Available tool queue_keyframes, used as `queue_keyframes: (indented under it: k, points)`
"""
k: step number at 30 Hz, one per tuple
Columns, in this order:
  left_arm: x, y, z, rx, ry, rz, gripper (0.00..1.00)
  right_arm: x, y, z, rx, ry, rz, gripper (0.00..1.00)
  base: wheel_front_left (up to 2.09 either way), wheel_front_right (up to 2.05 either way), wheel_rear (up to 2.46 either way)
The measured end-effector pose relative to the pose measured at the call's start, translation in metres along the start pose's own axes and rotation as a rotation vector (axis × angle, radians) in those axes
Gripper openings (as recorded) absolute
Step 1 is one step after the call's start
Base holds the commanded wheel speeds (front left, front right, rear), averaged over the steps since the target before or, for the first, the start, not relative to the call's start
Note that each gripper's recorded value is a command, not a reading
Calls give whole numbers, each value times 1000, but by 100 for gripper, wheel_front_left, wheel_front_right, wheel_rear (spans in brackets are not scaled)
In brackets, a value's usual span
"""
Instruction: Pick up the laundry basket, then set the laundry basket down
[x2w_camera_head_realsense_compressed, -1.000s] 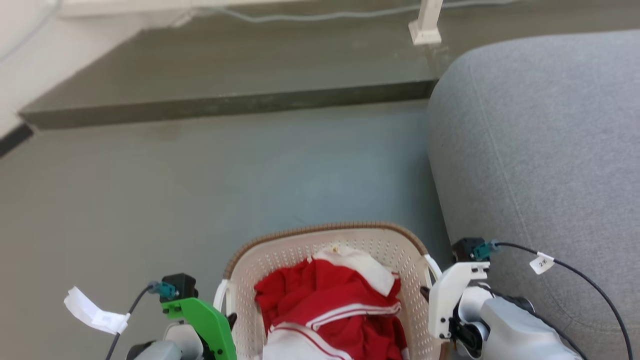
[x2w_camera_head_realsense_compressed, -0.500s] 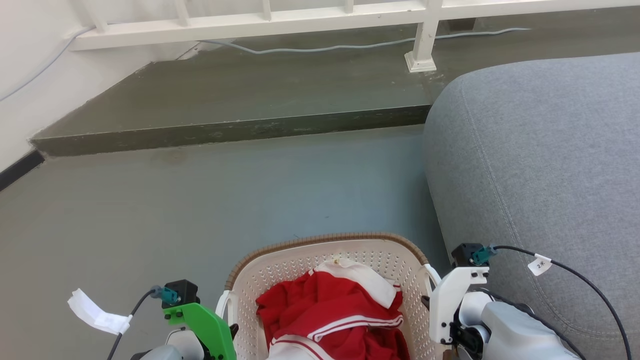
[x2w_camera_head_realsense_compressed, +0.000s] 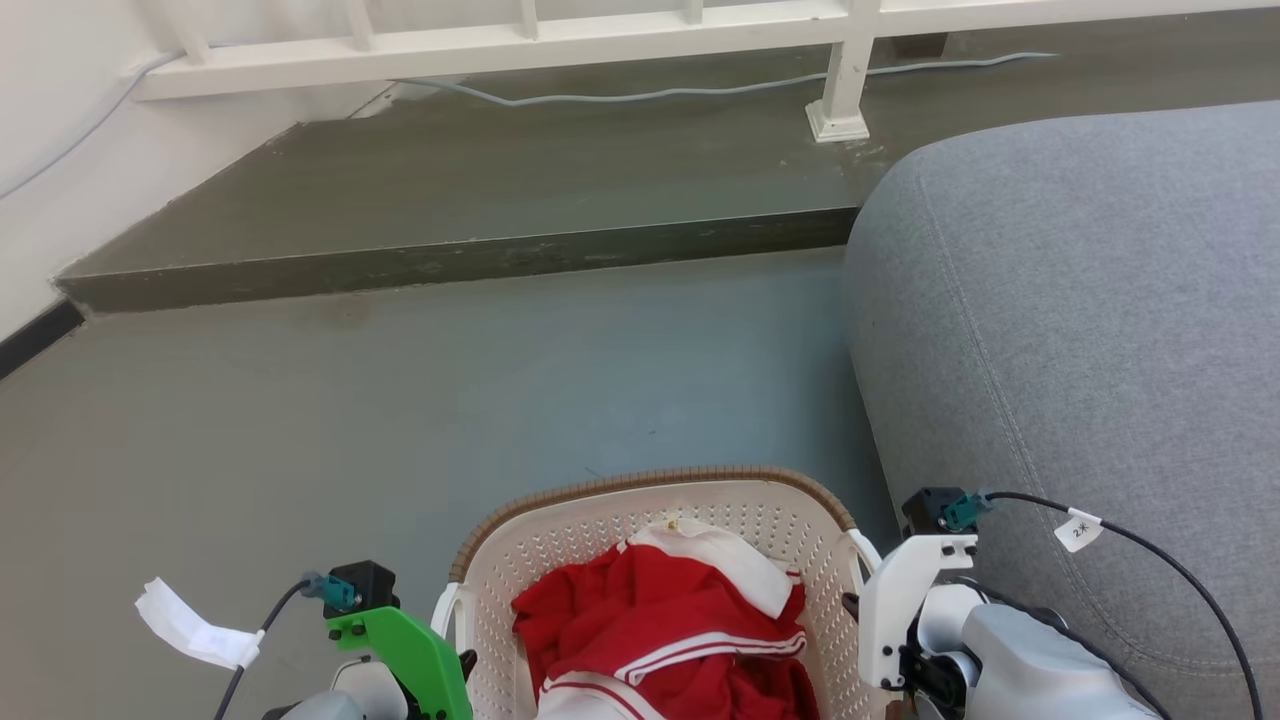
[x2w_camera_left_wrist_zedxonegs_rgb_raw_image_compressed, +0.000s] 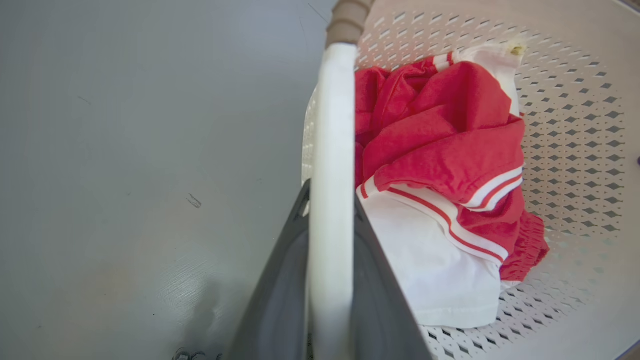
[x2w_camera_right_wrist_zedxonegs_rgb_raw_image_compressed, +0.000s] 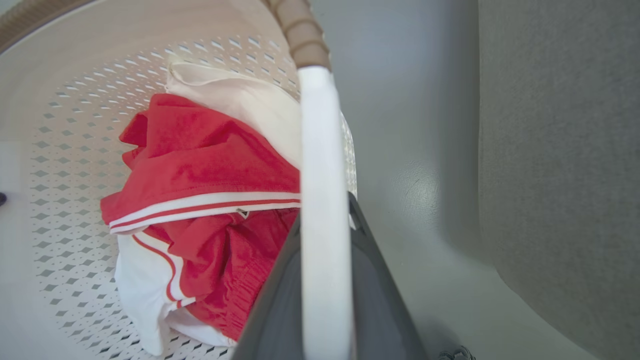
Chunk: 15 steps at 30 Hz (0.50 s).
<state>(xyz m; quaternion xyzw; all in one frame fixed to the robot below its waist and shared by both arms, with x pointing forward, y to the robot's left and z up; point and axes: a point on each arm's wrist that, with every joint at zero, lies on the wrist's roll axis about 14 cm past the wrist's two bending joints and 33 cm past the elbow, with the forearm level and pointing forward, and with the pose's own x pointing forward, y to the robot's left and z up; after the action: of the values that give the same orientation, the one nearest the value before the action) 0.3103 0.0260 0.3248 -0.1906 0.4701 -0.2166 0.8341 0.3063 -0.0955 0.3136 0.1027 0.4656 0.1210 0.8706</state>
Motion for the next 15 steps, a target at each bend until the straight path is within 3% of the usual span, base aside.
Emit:
queue_keyframes:
  k: [15]
  points:
    - [2, 2, -3, -19, 12, 0, 0, 3, -1, -3, -3, 16, 1, 0, 0, 0, 0]
